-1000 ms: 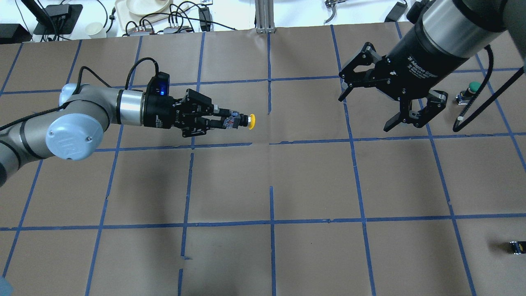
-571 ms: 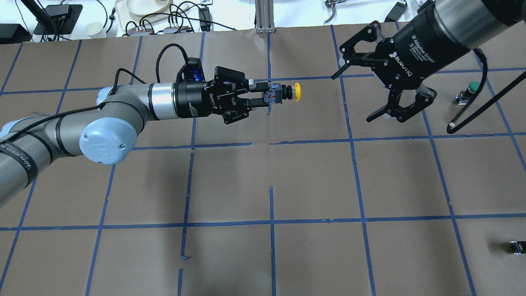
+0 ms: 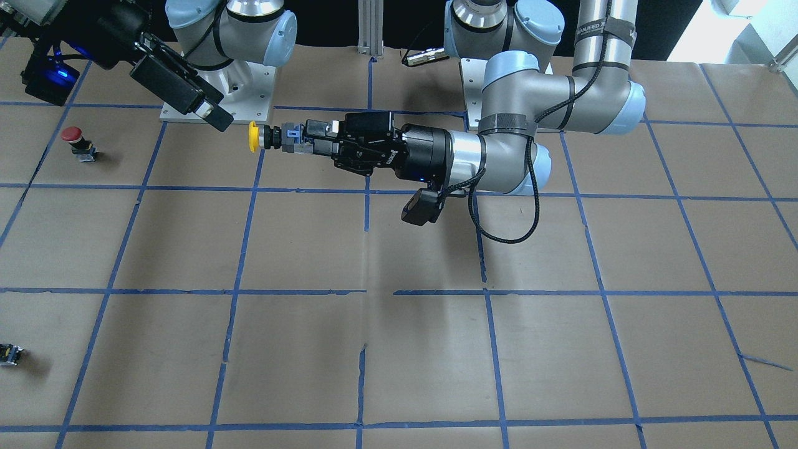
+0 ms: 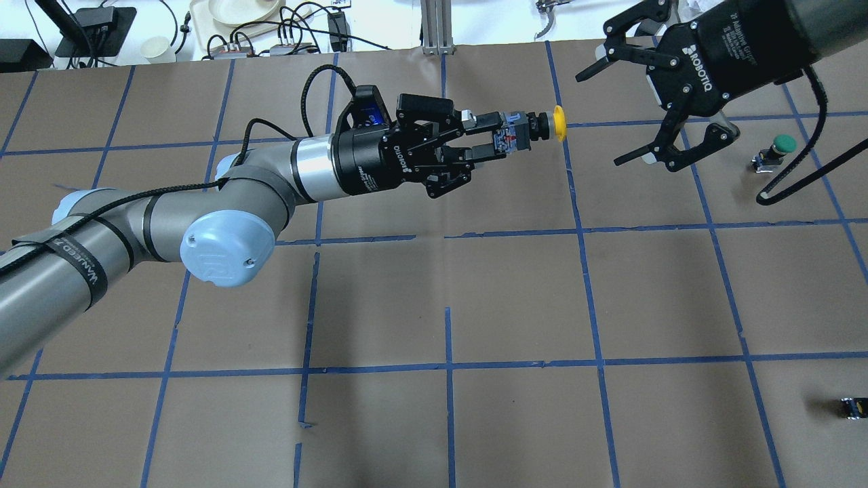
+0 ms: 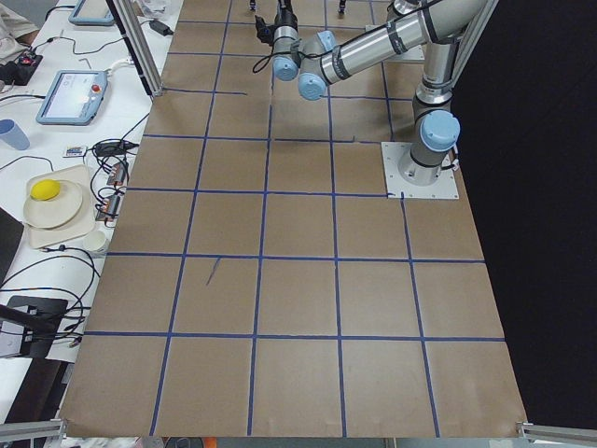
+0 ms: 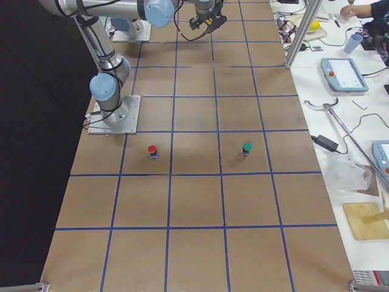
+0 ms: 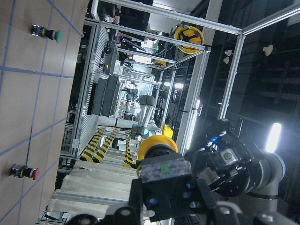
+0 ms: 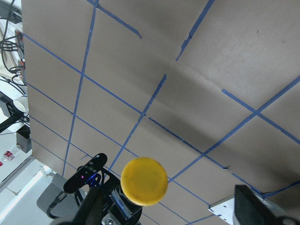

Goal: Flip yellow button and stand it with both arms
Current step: 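Close the right gripper on the yellow cap held out by the left gripper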

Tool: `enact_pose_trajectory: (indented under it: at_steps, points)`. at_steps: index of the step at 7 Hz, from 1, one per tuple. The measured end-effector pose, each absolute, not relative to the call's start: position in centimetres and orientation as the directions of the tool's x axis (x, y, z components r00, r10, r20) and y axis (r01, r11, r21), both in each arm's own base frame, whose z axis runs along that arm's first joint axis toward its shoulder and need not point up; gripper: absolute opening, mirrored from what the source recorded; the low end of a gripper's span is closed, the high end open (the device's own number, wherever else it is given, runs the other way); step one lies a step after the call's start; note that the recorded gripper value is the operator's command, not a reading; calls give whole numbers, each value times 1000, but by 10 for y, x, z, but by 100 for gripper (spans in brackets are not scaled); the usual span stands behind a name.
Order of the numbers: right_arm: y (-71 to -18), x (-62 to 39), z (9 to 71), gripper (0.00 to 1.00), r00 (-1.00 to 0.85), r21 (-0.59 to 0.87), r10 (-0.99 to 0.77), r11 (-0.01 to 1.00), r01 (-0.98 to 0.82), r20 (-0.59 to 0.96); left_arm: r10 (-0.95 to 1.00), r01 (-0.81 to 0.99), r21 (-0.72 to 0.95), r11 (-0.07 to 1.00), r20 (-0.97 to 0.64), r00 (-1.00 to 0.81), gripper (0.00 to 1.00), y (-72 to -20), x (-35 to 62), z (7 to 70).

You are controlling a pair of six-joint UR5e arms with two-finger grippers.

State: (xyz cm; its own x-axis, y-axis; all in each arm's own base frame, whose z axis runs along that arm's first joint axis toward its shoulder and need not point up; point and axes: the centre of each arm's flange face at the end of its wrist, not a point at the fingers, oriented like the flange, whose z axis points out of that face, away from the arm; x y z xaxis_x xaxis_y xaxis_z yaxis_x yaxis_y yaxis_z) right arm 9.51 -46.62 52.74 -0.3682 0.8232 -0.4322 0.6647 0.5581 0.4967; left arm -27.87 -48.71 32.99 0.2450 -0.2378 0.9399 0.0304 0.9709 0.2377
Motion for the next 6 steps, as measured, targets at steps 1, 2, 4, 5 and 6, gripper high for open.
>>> enact_pose_trajectory:
  at_steps: [1,2,4,5,6]
  points:
    - [-467,93,527,100,-341,517,837,537,667,-428,-279,33,282,959,915,290,1,-487,-283,329]
    - [-467,93,522,100,-322,537,852,514,669,-413,-319,40,324,945,893,316,1,-488,-285,330]
    - [-473,95,516,100,-277,585,875,474,657,-398,-350,51,354,934,876,332,2,-488,-287,332]
    - [-478,97,517,100,-252,611,879,466,640,-405,-349,53,352,934,876,332,2,-488,-287,333]
    - [-482,98,519,99,-229,632,881,458,625,-413,-348,54,351,935,877,331,2,-488,-287,333]
